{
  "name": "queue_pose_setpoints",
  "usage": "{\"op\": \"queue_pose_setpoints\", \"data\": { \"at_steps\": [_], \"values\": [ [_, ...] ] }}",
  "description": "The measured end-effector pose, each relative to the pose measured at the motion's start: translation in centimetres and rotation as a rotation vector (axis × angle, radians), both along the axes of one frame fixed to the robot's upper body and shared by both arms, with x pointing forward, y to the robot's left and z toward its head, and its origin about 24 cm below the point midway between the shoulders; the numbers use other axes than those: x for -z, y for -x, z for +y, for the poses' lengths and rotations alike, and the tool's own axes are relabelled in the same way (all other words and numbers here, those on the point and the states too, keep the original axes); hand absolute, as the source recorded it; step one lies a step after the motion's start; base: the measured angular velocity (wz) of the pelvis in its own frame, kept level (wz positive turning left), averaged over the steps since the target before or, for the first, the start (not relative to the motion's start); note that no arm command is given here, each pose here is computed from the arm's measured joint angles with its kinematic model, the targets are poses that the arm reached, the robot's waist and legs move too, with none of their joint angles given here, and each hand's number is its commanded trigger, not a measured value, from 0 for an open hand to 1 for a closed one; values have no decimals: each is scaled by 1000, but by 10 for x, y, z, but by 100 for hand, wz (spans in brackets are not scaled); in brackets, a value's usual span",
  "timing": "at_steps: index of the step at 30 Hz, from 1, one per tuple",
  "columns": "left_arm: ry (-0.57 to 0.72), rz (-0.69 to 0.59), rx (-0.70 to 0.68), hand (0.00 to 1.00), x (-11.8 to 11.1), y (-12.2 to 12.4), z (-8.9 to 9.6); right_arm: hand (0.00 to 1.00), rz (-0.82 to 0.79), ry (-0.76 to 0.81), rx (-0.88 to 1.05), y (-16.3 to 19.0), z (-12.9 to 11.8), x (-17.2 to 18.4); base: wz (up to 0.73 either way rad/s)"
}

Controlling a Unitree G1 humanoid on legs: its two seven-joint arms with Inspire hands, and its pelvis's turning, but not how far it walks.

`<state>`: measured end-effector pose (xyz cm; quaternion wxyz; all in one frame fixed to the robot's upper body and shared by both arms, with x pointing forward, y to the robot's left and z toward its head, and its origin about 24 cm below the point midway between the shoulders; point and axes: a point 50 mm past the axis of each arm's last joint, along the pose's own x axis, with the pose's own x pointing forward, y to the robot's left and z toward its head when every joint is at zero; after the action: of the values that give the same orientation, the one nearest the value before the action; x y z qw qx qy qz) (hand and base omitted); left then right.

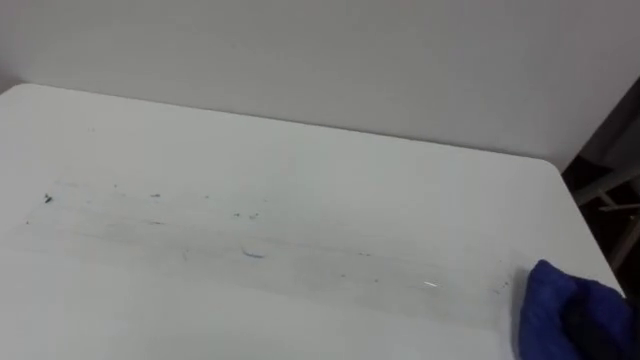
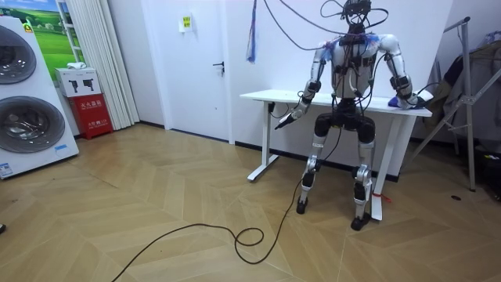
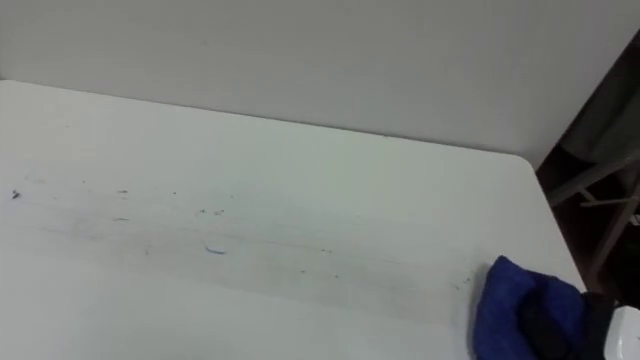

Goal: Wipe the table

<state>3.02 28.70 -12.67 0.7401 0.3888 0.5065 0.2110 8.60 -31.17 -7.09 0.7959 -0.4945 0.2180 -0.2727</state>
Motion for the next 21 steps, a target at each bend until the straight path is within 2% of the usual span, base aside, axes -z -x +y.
{"op": "queue_pose_setpoints", "data": {
  "at_steps": [6,11,12,14,16,21],
  "values": [
    [72,12,22,0,11,-3,-16,100,-18,-22,-2,-12,7,1,-12],
    [94,-20,0,0,12,-4,-19,100,-40,-27,-14,-23,12,-6,-17],
    [95,-24,-6,0,12,-4,-19,76,-46,-29,-18,-25,12,-7,-30],
    [97,-53,-25,0,11,-6,-19,45,-63,-34,-39,-31,16,-10,-21],
    [113,-72,-28,0,12,-8,-22,0,-71,-39,-52,-33,19,-10,-10],
    [131,-90,-6,0,12,-12,-26,0,-44,-41,-136,-42,28,-12,-8]
  ]
}}
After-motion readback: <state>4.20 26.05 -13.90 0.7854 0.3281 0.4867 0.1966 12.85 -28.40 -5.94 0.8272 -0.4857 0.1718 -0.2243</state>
